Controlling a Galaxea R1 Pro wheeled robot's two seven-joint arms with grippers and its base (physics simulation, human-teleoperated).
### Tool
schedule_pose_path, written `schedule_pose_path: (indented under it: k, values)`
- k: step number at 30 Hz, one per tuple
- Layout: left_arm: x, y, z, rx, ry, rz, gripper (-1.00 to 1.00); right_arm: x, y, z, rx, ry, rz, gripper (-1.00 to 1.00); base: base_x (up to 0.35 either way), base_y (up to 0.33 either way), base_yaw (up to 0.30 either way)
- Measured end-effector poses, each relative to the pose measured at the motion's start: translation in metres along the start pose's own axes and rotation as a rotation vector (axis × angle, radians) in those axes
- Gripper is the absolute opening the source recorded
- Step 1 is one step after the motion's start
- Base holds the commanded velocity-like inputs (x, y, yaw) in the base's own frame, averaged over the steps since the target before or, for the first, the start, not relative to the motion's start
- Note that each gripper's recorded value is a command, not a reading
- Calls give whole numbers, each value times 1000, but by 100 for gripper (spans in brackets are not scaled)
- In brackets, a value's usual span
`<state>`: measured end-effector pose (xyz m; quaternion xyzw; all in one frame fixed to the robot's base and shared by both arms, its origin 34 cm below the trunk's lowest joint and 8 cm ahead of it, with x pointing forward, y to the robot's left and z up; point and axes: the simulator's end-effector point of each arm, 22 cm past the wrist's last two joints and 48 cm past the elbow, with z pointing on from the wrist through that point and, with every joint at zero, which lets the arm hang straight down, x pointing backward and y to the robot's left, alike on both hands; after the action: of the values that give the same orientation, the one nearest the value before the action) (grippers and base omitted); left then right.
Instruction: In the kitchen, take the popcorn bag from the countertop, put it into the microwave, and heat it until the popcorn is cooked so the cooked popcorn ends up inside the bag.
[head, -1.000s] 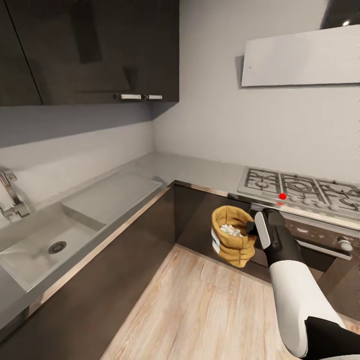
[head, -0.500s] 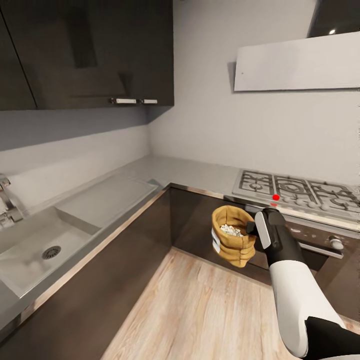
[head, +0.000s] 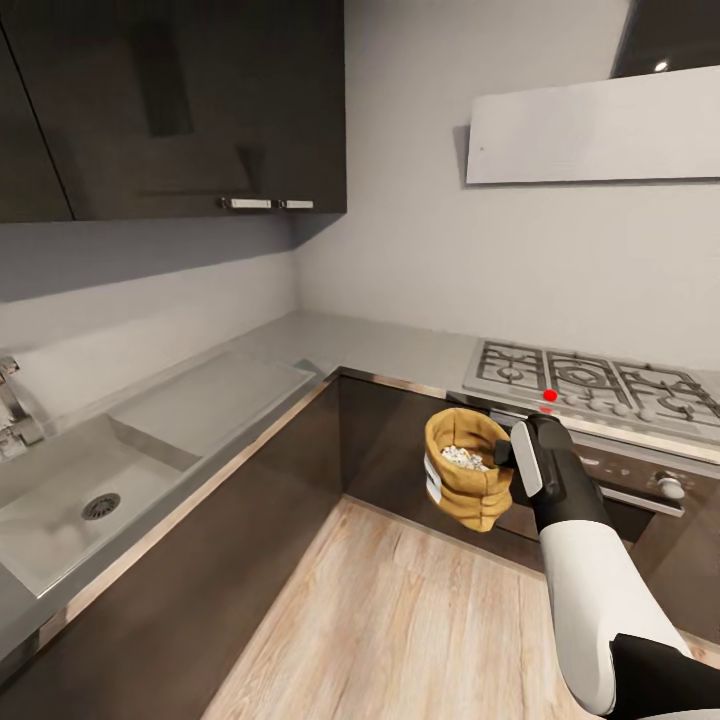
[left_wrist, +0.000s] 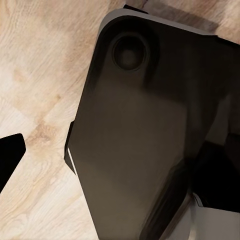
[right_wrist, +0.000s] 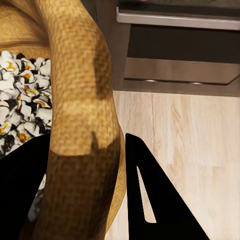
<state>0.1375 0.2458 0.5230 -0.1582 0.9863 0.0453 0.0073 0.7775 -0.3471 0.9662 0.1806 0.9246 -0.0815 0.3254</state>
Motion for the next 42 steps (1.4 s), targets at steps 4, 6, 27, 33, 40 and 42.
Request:
schedule_pose_path:
  k: [4,6,27,33,40,42]
  values:
    - [0,0,0,0,0,0,100,4,2,2,0,11,-4,-100,0,0,-5]
    - [0,0,0,0,0,0,100,4,0,3,9,11,-10,-100,0,0,-128]
    - [0,0,0,0,0,0,100,1,-8,3,12,7,3,-100,0,0,-285]
    - [0,0,0,0,0,0,100,0,-30,9,-30,26,117,-100,0,0,-295]
    - [0,0,0,0,0,0,100,-10,-72,12,20,11,147,-100,0,0,-295]
    - [0,0,0,0,0,0,100,-12,-79,12,31,7,150,-100,0,0,-295]
